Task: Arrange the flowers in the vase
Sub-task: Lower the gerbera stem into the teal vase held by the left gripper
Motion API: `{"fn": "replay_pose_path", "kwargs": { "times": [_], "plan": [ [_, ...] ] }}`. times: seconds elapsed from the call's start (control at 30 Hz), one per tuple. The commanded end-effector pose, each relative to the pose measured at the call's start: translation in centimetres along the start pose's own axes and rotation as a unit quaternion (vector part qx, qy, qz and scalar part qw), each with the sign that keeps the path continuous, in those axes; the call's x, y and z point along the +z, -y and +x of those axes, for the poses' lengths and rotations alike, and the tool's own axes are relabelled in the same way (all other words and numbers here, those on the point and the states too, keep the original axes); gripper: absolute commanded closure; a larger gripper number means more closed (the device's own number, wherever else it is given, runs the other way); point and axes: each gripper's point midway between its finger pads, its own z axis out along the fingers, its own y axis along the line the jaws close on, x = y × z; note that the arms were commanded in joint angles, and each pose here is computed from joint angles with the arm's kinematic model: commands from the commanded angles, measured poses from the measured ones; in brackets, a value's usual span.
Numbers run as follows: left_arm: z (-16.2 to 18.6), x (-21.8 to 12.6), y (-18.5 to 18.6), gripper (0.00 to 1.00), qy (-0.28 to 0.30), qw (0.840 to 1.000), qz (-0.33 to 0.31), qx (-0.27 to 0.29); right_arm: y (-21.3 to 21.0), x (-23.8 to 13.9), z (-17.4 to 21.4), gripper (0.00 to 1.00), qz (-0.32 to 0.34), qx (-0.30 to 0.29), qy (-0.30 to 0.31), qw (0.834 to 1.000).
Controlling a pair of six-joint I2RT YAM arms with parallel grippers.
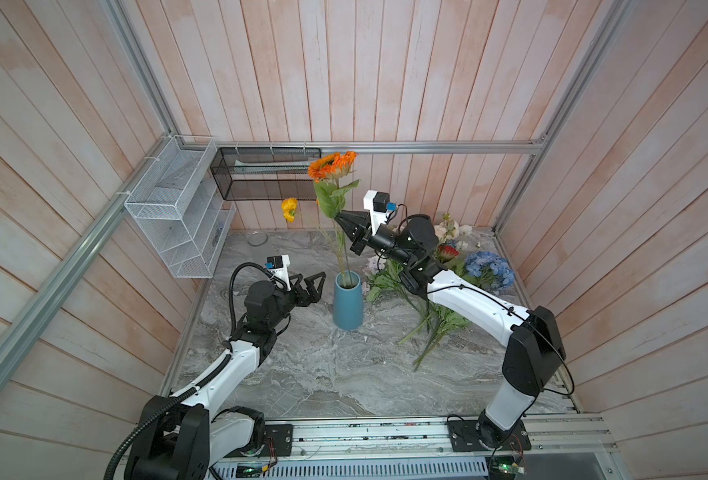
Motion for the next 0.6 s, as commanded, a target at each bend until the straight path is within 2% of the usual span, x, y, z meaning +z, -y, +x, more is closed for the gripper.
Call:
{"fn": "replay_pose_path", "kwargs": {
  "times": [0.0, 0.43, 0.57],
  "plan": [
    [-0.5, -0.6, 0.1, 0.00, 0.015, 1.000, 0.001, 0.010, -1.1, -0.6, 0.2, 1.00, 0.000, -0.022, 0.009, 1.000],
    [-1.9, -3.5, 4.4, 0.00, 0.051, 0.994, 0.079, 0.055, -1.1, -2.2, 8.5, 1.00, 0.035, 0.010, -0.077, 0.996],
    [-2.5, -3.3, 5.1, 0.00, 0.058, 0.993, 0.085, 0.060, -1.2, -2.5, 10.2, 0.94, 0.042, 0.004, -0.105, 0.994]
  ]
}}
